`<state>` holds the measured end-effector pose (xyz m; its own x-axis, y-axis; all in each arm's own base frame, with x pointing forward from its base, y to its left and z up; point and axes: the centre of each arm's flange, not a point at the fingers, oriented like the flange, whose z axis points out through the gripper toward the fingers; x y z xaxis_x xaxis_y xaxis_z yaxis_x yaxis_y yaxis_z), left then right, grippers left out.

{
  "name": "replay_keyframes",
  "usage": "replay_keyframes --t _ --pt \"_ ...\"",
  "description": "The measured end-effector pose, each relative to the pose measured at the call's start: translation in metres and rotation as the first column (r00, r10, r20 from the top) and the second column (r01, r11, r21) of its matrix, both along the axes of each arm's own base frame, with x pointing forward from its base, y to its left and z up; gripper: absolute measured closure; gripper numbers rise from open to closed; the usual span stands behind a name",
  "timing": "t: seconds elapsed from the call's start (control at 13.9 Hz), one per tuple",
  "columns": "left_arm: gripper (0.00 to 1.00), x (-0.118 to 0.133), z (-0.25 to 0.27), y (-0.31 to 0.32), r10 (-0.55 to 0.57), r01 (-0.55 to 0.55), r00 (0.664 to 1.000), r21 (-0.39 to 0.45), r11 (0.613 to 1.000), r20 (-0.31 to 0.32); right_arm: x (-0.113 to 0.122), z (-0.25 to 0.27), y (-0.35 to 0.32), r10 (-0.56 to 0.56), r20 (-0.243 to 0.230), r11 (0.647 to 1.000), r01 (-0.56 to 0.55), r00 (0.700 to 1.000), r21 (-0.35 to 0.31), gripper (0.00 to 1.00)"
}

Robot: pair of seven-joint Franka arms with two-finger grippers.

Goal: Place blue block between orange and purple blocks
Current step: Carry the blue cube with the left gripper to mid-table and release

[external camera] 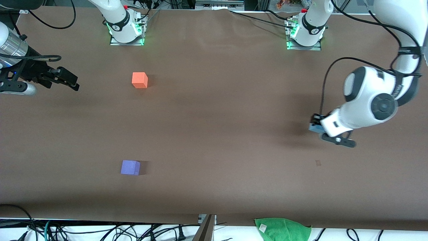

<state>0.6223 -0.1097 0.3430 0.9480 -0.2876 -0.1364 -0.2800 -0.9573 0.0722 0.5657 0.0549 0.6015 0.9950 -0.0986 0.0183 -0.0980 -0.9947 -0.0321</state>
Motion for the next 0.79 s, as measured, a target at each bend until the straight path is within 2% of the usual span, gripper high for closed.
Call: replay_keyframes --t 0.14,0.29,0.58,0.79 --pt "0.43 -0.002 0.001 -0.073 0.003 -0.003 1.000 -0.013 1.000 0.010 0.000 0.000 0.000 -0.001 0.004 1.000 0.001 1.000 0.000 0.00" --pt "0.43 -0.006 -0.006 -0.155 0.074 -0.074 0.997 -0.021 0.997 0.011 0.001 0.000 0.000 -0.001 0.005 1.000 0.001 1.000 0.001 0.00" --pt "0.43 -0.034 -0.052 -0.285 0.130 -0.130 0.991 -0.019 0.991 -0.020 0.001 0.001 0.000 -0.001 0.006 1.000 0.001 1.000 0.002 0.00" --pt "0.43 -0.048 -0.076 -0.341 0.146 -0.143 0.988 -0.069 0.987 0.039 0.002 -0.002 0.001 0.000 0.005 1.000 0.000 1.000 0.005 0.00"
